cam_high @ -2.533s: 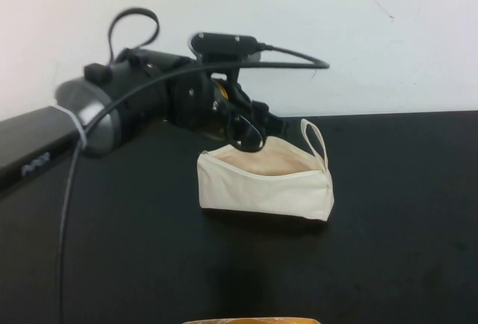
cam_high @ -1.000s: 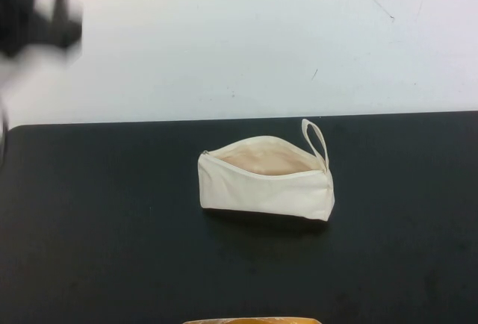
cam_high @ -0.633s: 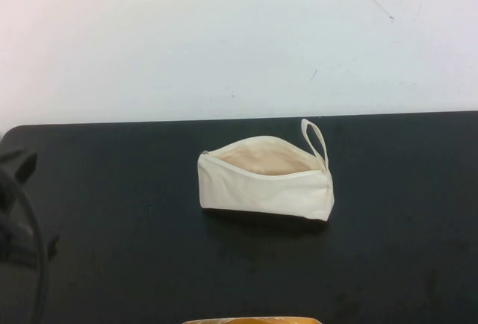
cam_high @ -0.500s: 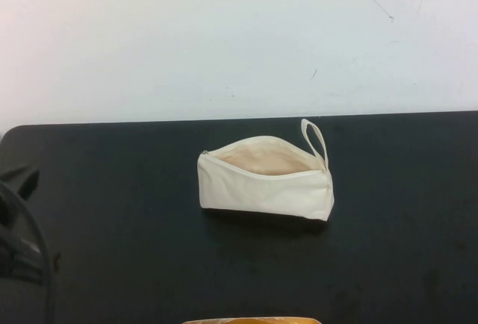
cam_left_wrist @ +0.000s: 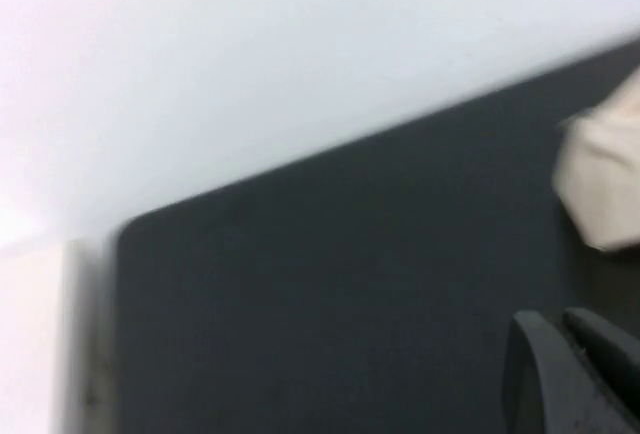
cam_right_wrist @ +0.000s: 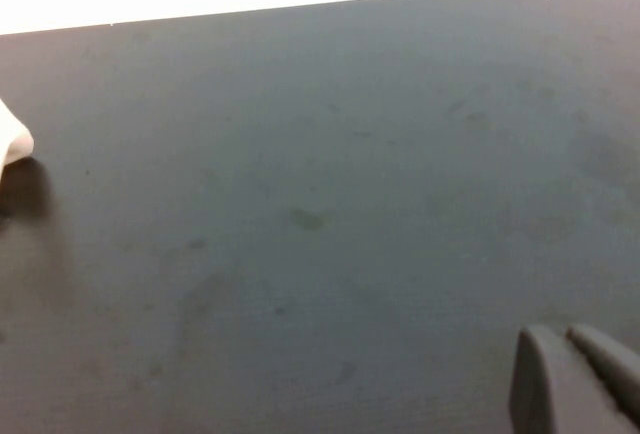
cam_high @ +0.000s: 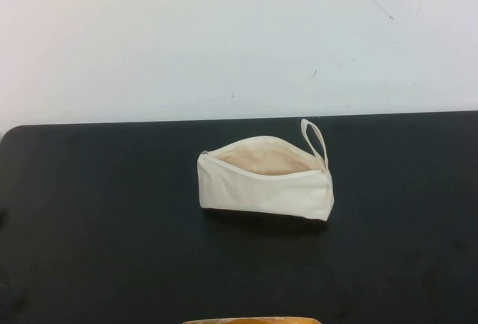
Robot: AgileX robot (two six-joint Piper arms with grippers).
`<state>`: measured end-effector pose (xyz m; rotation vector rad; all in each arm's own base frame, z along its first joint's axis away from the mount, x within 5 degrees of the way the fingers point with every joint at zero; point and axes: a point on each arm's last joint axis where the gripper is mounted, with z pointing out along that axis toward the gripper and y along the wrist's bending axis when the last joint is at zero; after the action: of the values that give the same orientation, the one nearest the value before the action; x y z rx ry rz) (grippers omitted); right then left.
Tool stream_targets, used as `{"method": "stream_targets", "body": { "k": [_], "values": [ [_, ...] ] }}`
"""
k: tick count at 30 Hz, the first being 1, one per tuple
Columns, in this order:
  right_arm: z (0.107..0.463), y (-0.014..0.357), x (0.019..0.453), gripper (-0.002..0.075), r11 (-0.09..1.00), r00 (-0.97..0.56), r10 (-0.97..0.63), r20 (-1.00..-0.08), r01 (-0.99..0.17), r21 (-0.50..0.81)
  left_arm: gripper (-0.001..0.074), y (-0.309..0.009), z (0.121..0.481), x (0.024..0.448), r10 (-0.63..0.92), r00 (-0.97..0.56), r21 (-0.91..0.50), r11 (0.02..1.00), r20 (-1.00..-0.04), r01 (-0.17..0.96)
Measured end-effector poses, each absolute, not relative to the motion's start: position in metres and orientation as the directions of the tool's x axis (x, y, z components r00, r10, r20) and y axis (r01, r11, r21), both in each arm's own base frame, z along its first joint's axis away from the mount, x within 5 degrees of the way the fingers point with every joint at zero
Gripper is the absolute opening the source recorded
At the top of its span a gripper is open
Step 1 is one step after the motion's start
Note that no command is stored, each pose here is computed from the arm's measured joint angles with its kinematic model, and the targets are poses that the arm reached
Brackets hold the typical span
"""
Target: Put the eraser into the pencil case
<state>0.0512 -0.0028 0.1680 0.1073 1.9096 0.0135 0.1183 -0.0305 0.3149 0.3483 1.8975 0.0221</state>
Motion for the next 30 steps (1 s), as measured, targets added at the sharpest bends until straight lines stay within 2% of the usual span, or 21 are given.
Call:
{"method": "stream_targets", "body": {
  "k": [3,9,15,22,30],
  "values": [
    [0.168,-0.003,0.051,-0.0001,0.996,-0.331,0.081,-0.94,0.068,0.062,-0.0001,-0.013,0.32,0.103,0.169,-0.271,0.14,0.983,-0.948,0.123],
    [0.168,-0.003,0.051,-0.0001,0.996,-0.331,0.081,-0.94,0.068,0.062,-0.0001,0.011,0.329,0.063,-0.108,-0.164,-0.093,0.991,-0.981,-0.093],
    [0.168,-0.003,0.051,-0.0001,0.996,-0.331,0.081,-0.94,0.068,0.062,-0.0001,0.019,0.325,0.038,-0.215,-0.099,-0.188,0.954,-0.972,-0.234],
    [0.168,-0.003,0.051,-0.0001,0.996,-0.331,0.081,-0.94,0.068,0.062,-0.0001,0.017,0.285,0.049,-0.261,-0.188,-0.208,0.943,-0.947,-0.261],
    [0.168,-0.003,0.051,-0.0001,0.996,-0.331,0.081,-0.94,0.068,0.062,0.0001,0.009,0.215,0.064,-0.26,-0.217,-0.225,0.959,-0.941,-0.171]
  ]
}}
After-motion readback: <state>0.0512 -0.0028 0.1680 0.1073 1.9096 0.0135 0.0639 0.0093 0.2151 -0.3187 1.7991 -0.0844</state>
